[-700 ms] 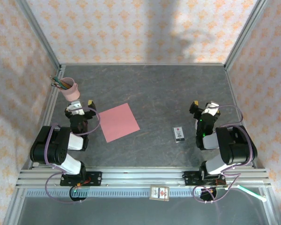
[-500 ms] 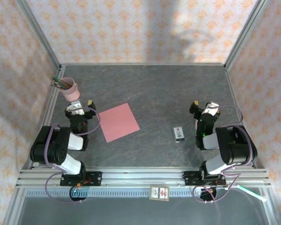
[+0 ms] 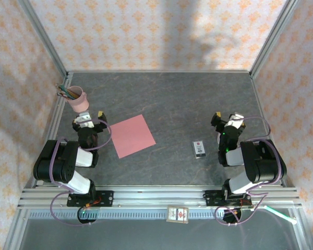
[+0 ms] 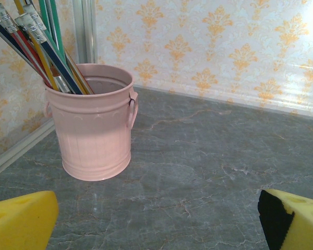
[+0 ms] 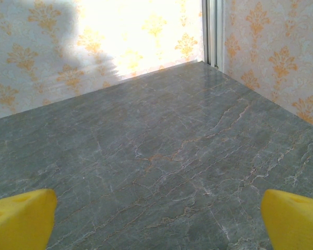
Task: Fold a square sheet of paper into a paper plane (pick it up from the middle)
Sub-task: Move the square sheet of paper to the center of the table.
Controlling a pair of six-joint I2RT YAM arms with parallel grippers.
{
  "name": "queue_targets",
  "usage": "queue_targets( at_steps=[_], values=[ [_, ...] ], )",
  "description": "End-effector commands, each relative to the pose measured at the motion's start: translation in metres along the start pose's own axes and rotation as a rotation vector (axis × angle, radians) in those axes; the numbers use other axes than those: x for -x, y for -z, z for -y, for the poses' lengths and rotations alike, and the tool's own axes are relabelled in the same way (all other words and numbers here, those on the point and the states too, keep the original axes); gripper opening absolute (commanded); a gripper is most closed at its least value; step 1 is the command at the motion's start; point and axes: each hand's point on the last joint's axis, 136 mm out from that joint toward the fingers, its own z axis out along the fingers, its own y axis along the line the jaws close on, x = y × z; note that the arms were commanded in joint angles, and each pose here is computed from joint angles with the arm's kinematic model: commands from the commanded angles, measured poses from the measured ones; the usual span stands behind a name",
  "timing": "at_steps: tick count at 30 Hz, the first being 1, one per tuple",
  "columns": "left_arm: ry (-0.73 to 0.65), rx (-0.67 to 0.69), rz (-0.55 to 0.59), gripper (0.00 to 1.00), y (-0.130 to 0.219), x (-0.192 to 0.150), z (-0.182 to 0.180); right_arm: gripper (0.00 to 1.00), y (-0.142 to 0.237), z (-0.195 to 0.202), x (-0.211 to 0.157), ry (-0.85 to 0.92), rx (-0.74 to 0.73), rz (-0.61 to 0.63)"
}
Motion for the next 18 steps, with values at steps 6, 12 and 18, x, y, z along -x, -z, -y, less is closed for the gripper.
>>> queue_targets(
  at_steps=[6,12,18],
  values=[
    [0.028,-0.001,0.039,0.99,0.002,0.009,0.001,1.00,-0.002,0.000,0.013,-0.006,-0.014,0.048],
    [0.028,0.001,0.038,0.99,0.001,0.009,0.001,1.00,-0.002,0.000,0.013,-0.007,-0.014,0.048],
    [0.034,0.006,0.053,0.99,0.005,0.011,-0.001,1.00,0.006,-0.002,0.023,0.000,-0.015,0.068]
  ],
)
